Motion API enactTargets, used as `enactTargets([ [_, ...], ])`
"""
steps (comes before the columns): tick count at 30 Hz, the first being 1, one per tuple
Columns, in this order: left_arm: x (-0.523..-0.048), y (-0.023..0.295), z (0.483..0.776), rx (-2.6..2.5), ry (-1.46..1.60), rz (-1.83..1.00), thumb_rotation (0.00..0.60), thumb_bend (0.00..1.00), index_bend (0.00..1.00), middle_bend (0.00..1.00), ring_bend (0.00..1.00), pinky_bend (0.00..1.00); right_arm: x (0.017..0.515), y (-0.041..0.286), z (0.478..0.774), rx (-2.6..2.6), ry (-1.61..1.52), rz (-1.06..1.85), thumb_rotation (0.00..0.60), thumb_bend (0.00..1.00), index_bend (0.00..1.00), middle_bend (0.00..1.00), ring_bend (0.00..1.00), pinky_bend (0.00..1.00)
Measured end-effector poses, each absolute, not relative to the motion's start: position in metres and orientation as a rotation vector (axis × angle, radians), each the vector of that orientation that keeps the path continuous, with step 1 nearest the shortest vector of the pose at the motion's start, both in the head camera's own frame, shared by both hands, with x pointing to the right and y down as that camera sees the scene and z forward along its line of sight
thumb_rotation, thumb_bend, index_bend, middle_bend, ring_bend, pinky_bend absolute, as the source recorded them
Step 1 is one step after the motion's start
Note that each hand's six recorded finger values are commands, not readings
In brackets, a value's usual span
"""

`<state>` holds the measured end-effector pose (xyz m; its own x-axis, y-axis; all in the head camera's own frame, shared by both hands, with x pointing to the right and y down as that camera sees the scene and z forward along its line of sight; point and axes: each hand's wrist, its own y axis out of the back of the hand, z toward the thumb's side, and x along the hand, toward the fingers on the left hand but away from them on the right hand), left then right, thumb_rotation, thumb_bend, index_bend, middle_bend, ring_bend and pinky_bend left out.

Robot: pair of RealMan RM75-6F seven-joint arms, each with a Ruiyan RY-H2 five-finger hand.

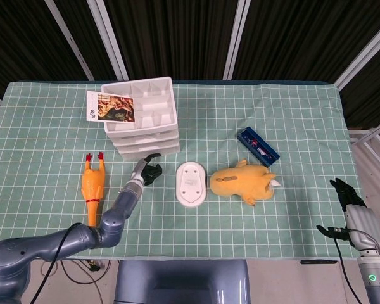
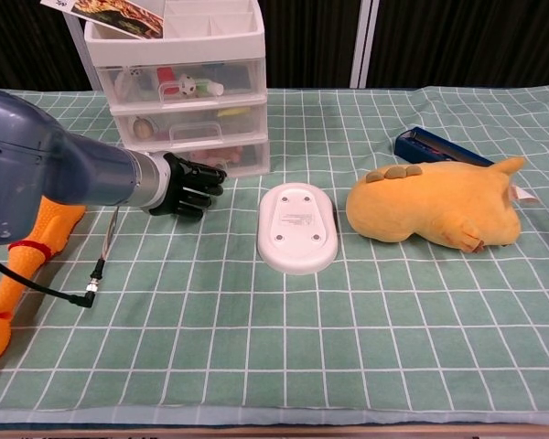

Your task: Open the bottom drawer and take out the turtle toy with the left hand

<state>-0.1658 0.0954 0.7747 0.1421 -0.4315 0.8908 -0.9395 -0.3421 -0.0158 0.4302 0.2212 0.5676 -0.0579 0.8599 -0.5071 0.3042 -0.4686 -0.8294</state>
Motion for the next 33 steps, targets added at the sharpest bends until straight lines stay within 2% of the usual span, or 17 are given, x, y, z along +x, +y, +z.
enactTargets([
  [20,-0.169,0.12,0.762,1.926,-1.229,1.178,0.6,0.7,0.22,0.89,0.93,1.0,0.43,0.221,0.568,-1.746,-1.236,1.556,0.6,0.12,0.0,0.0,0.0,0.19],
  [33,-0.175,0.1,0.735,2.342,-1.328,1.397,0.6,0.7,0.2,0.89,0.93,1.0,0.429,0.221,0.568,-1.745,-1.234,1.556,0.6,0.12,0.0,0.0,0.0,0.19],
])
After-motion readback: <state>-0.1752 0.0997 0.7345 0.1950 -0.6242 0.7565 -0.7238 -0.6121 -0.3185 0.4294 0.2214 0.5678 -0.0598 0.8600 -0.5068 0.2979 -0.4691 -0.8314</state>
